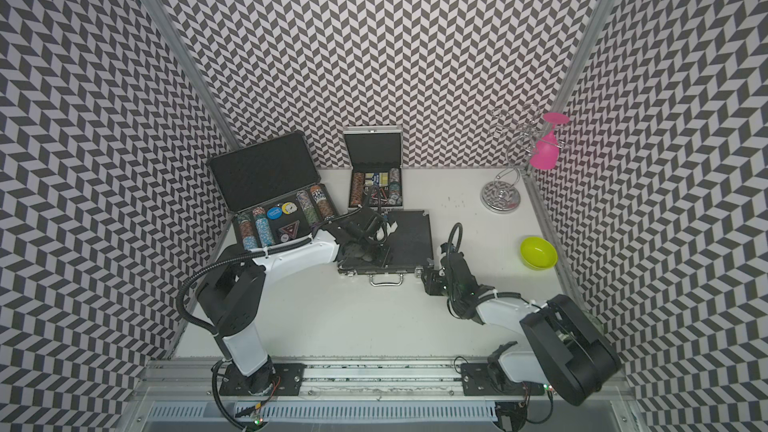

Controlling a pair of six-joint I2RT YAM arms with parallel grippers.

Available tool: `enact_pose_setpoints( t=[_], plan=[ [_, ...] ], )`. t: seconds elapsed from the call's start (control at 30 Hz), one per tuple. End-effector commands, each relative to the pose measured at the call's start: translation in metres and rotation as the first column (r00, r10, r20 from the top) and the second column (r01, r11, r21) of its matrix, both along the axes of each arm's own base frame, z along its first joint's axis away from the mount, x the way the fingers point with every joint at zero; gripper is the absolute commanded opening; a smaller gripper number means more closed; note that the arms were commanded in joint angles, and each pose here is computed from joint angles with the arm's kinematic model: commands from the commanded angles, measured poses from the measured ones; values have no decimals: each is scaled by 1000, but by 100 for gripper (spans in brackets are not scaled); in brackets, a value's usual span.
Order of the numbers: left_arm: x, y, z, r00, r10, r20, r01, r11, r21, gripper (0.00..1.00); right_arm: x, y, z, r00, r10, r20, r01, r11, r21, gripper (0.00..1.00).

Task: Close the poker set cases
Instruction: Fasten the fastener on the poker set case.

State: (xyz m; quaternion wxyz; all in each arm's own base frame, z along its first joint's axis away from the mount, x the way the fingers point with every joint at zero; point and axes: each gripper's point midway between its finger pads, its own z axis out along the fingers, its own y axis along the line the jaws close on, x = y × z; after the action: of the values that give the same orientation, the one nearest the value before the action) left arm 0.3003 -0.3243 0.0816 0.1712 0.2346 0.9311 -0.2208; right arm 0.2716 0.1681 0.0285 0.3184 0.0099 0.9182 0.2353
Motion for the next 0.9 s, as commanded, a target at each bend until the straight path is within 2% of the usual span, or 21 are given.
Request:
enact_pose_setpoints(
  t=[0.0,0.3,0.5,0.67,0.87],
  plan=[
    [-31,40,-53,989,26,-148,2,983,184,0,9,-4,4,998,-47,32,48,999,-6,44],
    [-34,42,-56,988,23,-155,7,982,188,0,13,-3,-5,998,-64,11,64,998,-8,39],
    [-33,41,-55,988,20,-156,9,983,185,0,14,-10,-16,995,-95,-13,94,994,-58,30],
    [-31,41,-56,987,20,-156,10,983,186,0,13,-9,-10,997,-83,0,83,995,-48,33],
    [-28,44,-54,988,25,-151,3,983,184,0,16,-13,-10,994,-111,-1,111,992,-64,29]
  ],
)
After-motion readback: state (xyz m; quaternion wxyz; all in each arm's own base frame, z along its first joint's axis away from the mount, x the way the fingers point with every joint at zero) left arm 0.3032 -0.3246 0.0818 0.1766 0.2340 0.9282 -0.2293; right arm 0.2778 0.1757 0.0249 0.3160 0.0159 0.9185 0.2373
